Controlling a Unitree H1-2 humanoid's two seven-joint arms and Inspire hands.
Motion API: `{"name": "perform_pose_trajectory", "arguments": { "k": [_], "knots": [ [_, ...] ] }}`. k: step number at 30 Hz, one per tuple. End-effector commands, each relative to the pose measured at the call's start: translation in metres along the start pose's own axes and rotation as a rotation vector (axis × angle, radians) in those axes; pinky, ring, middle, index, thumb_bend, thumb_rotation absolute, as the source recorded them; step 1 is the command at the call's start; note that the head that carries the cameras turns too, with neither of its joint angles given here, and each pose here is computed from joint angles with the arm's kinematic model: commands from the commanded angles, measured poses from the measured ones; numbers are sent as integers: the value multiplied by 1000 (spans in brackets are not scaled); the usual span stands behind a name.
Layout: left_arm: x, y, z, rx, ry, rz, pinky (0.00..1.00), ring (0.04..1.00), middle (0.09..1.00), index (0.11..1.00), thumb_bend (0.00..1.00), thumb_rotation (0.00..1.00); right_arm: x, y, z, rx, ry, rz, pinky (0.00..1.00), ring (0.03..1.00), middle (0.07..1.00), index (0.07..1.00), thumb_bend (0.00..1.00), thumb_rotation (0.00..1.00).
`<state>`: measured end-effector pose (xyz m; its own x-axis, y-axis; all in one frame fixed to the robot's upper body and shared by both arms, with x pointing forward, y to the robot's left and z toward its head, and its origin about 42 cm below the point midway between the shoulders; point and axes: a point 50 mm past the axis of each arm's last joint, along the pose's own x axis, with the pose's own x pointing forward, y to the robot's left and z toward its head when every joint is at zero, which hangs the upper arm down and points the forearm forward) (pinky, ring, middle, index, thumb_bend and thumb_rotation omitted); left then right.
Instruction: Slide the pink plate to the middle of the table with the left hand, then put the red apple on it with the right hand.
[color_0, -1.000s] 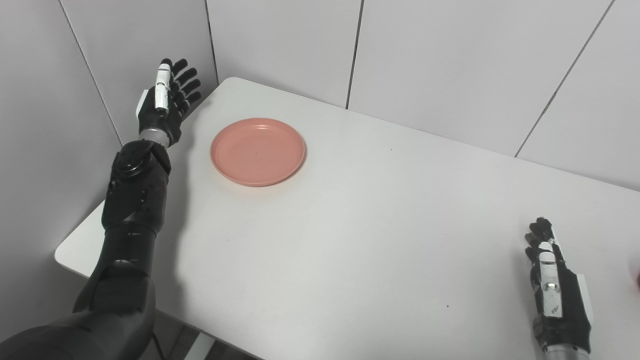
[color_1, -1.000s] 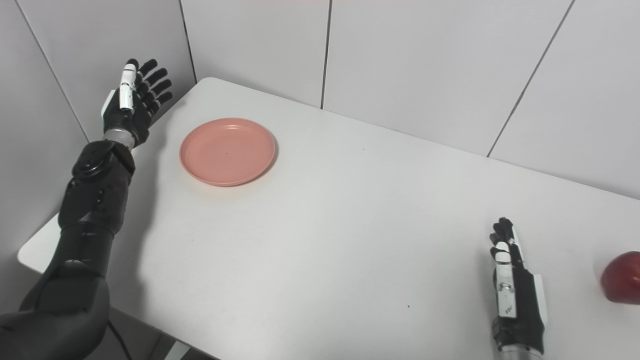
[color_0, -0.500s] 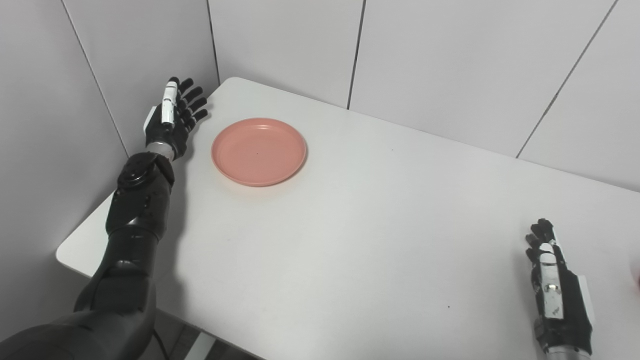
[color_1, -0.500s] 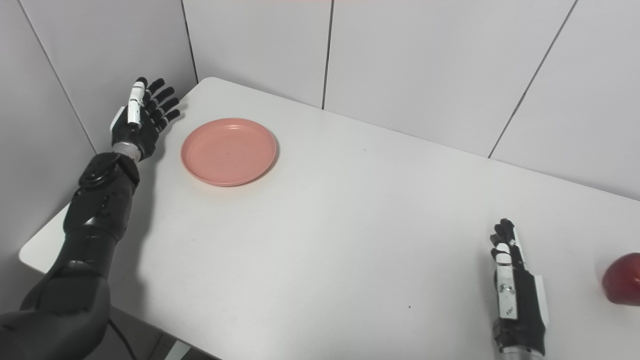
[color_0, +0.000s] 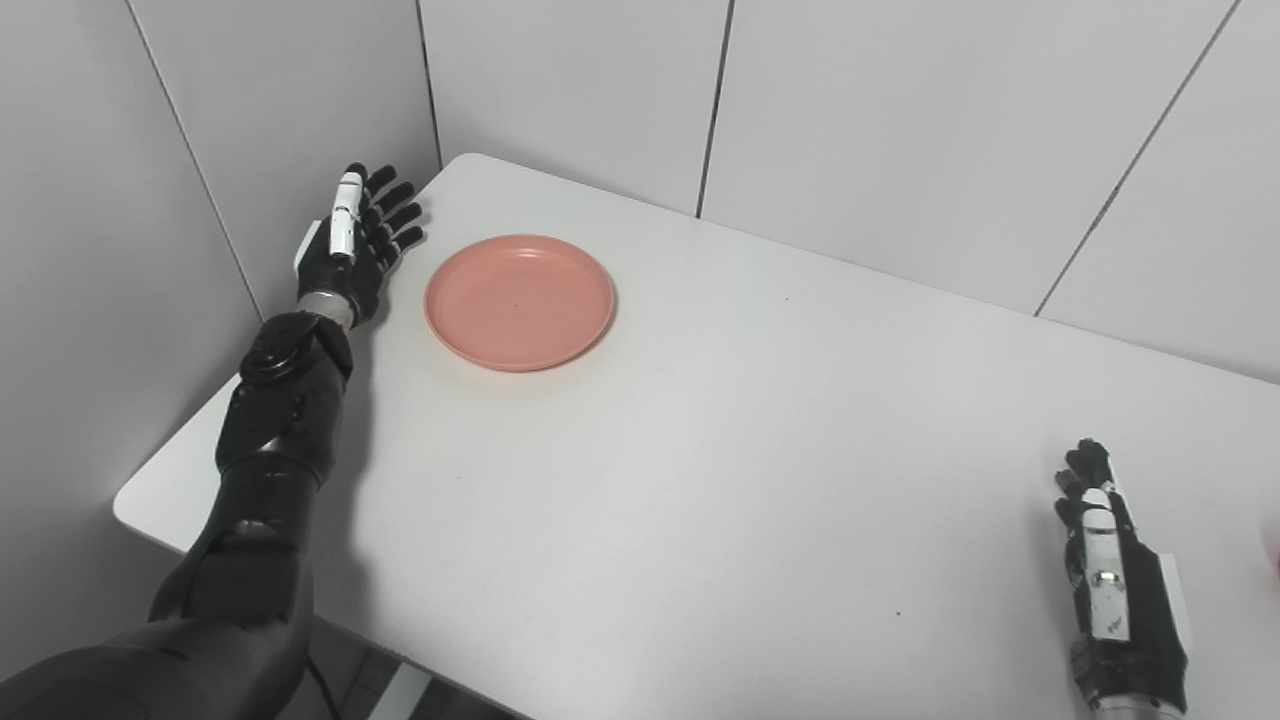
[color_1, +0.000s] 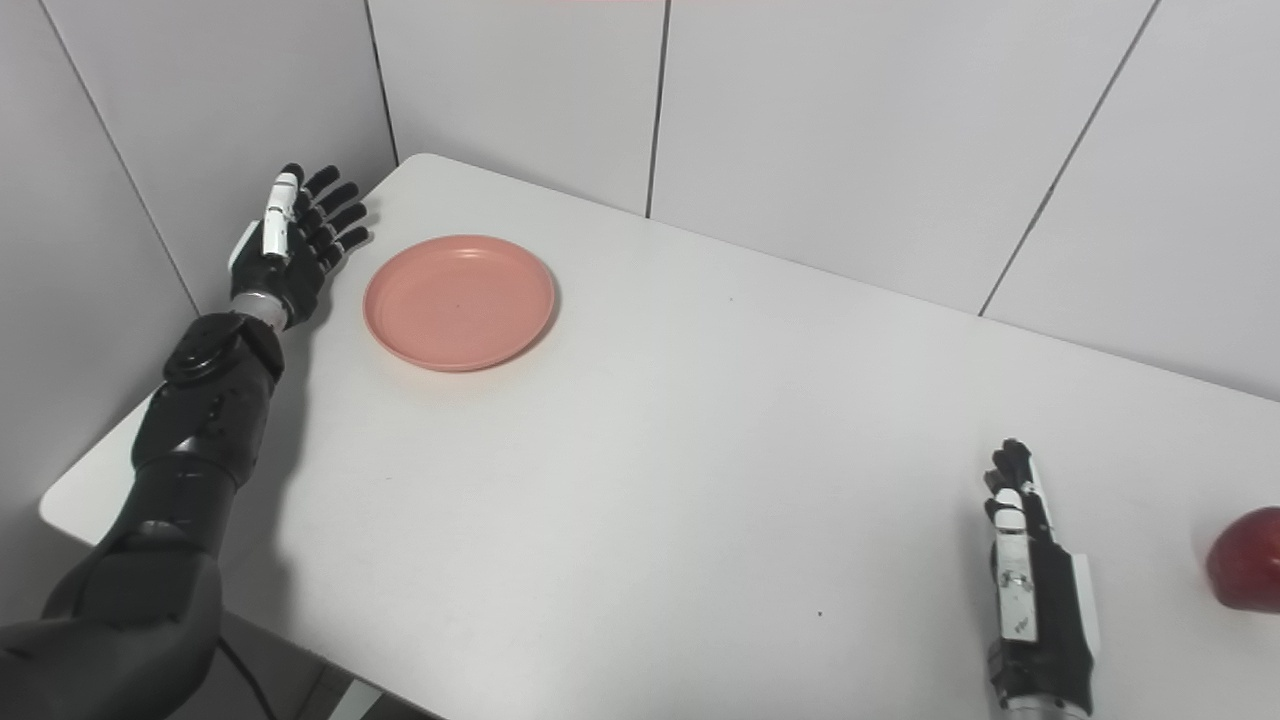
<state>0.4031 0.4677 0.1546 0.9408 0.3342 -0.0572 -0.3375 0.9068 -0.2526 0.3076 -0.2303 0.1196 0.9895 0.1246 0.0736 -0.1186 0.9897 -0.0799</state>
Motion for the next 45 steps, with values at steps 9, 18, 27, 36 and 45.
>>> {"name": "perform_pose_trajectory", "arguments": {
  "k": [9,18,27,36,45],
  "knots": [
    [8,-9,12,0,-45,-61,854,859,866,852,354,1000,2,-3,6,-1,-30,-11,1000,971,962,960,21,1000],
    [4,-17,4,-17,-29,-94,876,879,887,874,351,1000,1,-4,5,-2,-33,-12,1000,971,961,959,28,1000],
    [0,-24,-2,-28,-23,-104,879,867,876,863,364,1000,1,-4,6,17,-30,-9,1000,971,965,963,27,1000],
    [-4,-32,-4,-26,-7,-119,883,874,880,868,352,1000,1,-4,7,9,-28,-15,1000,970,959,956,31,1000],
    [-10,-40,-9,-35,12,-132,885,883,888,873,332,1000,1,-3,7,9,-31,-15,1000,970,961,958,36,1000]
  ]
}}
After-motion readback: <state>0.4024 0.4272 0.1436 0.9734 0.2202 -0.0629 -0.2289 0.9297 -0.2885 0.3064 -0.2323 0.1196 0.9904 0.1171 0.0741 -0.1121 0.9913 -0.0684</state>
